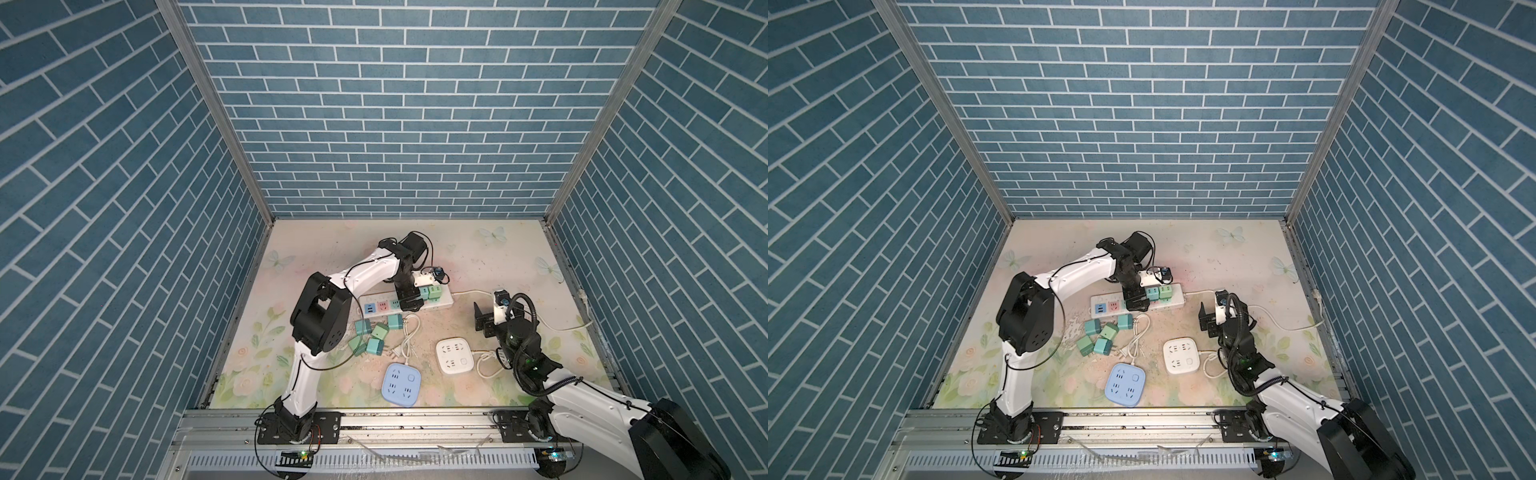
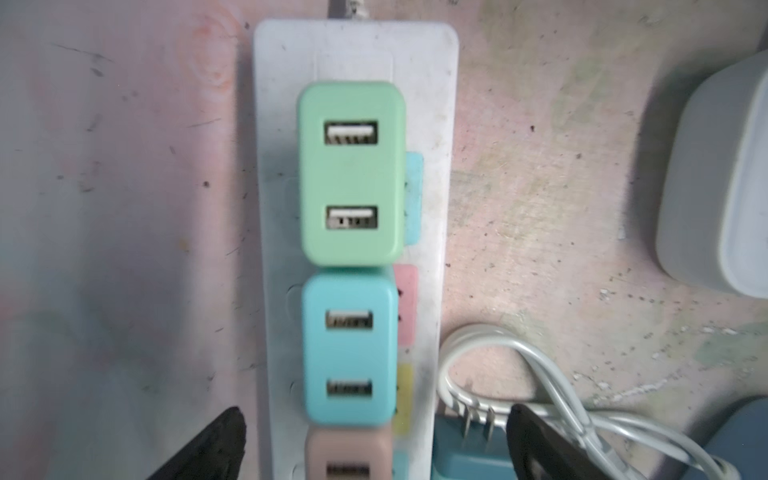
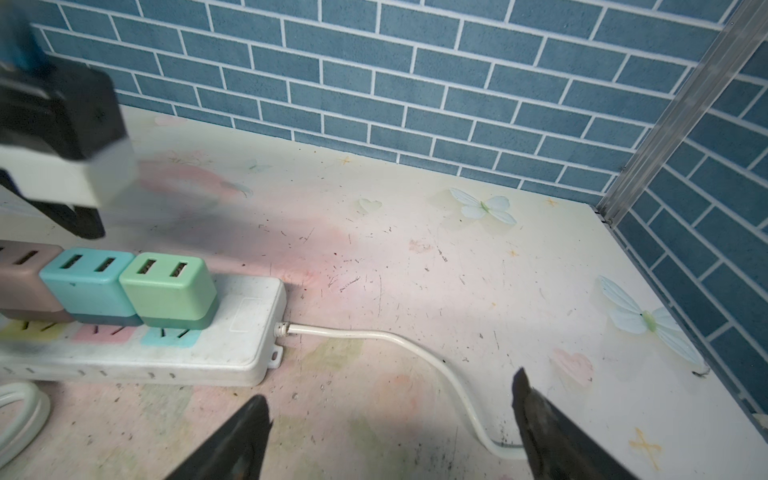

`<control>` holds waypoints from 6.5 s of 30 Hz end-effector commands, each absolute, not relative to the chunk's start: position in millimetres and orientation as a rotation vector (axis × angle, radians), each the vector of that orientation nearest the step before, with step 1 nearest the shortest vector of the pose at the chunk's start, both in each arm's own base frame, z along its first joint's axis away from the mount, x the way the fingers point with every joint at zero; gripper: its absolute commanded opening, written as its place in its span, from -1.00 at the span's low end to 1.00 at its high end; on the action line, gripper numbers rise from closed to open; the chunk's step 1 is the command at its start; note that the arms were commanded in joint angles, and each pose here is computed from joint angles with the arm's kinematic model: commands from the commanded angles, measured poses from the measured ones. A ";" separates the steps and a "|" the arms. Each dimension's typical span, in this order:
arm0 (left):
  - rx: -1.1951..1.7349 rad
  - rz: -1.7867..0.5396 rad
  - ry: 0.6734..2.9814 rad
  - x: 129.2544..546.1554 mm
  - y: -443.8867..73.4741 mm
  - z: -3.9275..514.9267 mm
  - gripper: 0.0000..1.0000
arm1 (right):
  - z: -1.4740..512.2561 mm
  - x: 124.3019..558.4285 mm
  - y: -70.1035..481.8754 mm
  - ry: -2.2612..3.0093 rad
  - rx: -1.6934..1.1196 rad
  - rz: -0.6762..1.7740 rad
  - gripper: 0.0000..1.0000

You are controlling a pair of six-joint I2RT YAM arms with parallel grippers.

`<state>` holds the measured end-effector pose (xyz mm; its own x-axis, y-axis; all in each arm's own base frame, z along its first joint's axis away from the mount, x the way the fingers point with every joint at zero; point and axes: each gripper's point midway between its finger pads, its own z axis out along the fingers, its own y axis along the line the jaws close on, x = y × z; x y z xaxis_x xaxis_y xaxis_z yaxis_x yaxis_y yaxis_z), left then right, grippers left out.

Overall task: Insert the plug
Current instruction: 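Open the left gripper and raise it away from the strip, then move the right gripper over the teal adapter pile while the left arm draws back, then lower the right gripper toward a light teal adapter in the pile, then close the right gripper on the light teal adapter and lift it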

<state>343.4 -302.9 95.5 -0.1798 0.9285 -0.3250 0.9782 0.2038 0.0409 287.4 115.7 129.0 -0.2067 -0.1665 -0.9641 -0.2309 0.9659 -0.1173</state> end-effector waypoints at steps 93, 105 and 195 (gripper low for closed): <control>-0.310 0.165 2.144 210.5 -4.8 168.5 0.99 | 90.9 160.1 424.8 2.150 -1.245 0.801 0.13; -0.313 0.173 2.145 209.8 -3.5 168.3 0.99 | 72.9 148.8 435.6 2.158 -1.326 0.772 0.18; -0.340 0.173 2.127 206.4 1.0 169.9 0.99 | 20.9 120.3 472.2 2.126 -1.539 0.605 0.34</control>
<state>209.6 -3.2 172.4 -0.5145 -0.1772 -0.8390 -0.2944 0.9554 -0.0213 122.9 467.2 26.6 -0.2960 -0.7485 -0.5934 -0.9480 0.3065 0.0863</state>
